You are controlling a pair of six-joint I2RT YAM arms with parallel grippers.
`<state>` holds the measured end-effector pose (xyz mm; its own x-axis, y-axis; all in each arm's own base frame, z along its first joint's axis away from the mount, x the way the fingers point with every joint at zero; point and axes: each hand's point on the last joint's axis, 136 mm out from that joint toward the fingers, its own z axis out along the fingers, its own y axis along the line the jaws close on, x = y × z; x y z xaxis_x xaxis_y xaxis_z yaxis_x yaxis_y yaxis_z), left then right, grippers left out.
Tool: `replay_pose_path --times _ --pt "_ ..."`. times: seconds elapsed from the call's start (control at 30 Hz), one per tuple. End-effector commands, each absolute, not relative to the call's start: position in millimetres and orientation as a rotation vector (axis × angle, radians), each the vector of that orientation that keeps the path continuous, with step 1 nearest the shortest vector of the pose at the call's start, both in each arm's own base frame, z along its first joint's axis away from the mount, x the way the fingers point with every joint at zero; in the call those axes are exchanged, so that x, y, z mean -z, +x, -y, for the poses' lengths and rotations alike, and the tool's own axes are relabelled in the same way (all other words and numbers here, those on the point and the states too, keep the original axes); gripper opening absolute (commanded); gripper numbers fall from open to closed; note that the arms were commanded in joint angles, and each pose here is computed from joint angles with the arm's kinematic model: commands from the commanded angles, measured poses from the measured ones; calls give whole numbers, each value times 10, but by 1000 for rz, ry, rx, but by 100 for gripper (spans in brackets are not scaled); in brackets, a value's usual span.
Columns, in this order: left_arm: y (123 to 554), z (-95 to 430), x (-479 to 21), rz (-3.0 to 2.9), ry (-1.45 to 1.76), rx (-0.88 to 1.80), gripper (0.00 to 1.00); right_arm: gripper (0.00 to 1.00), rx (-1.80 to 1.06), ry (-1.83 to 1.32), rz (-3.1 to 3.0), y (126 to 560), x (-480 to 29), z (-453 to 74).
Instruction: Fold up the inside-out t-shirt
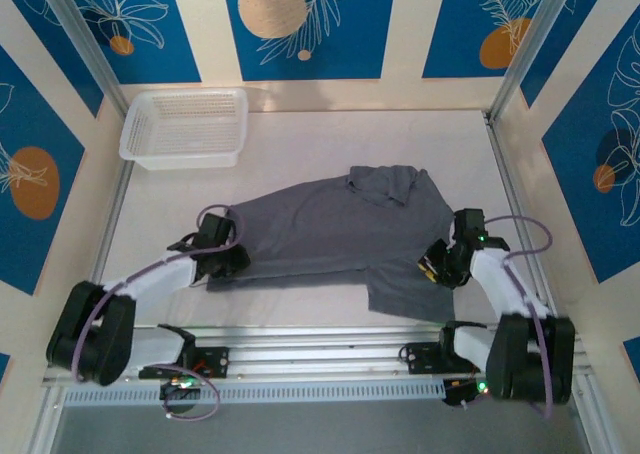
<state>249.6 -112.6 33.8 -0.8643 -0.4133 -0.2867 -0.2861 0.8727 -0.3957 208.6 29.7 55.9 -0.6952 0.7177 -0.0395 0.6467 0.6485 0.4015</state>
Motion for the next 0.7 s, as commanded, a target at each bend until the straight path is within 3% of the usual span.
replay_pose_path --times 0.0,0.1,0.17,0.27,0.5,0.6,0.63,0.67 --pt "2501 1033 -656 -2608 -483 439 39 40 -427 1178 -2625 1948 -723 -138" --pt "2557 941 -925 -2523 -448 396 49 46 -330 1406 -2665 1678 -491 -107" --pt "2566 873 -1015 -2485 -449 365 52 47 -153 1617 -2640 1471 -362 27" --pt "2579 835 -1043 -2464 -457 345 53 49 -116 1756 -2617 1440 -308 32" --pt "2563 816 -948 -2498 -472 316 53 50 -250 1750 -2683 1561 -27 -152" --pt "2565 802 -968 -2488 -470 309 53 41 -308 1741 -2713 1632 17 -251" --pt "2560 794 -974 -2487 -468 304 53 32 -313 1718 -2719 1655 6 -266" --pt "2559 775 -976 -2484 -469 292 53 17 -310 1702 -2723 1668 -27 -273"
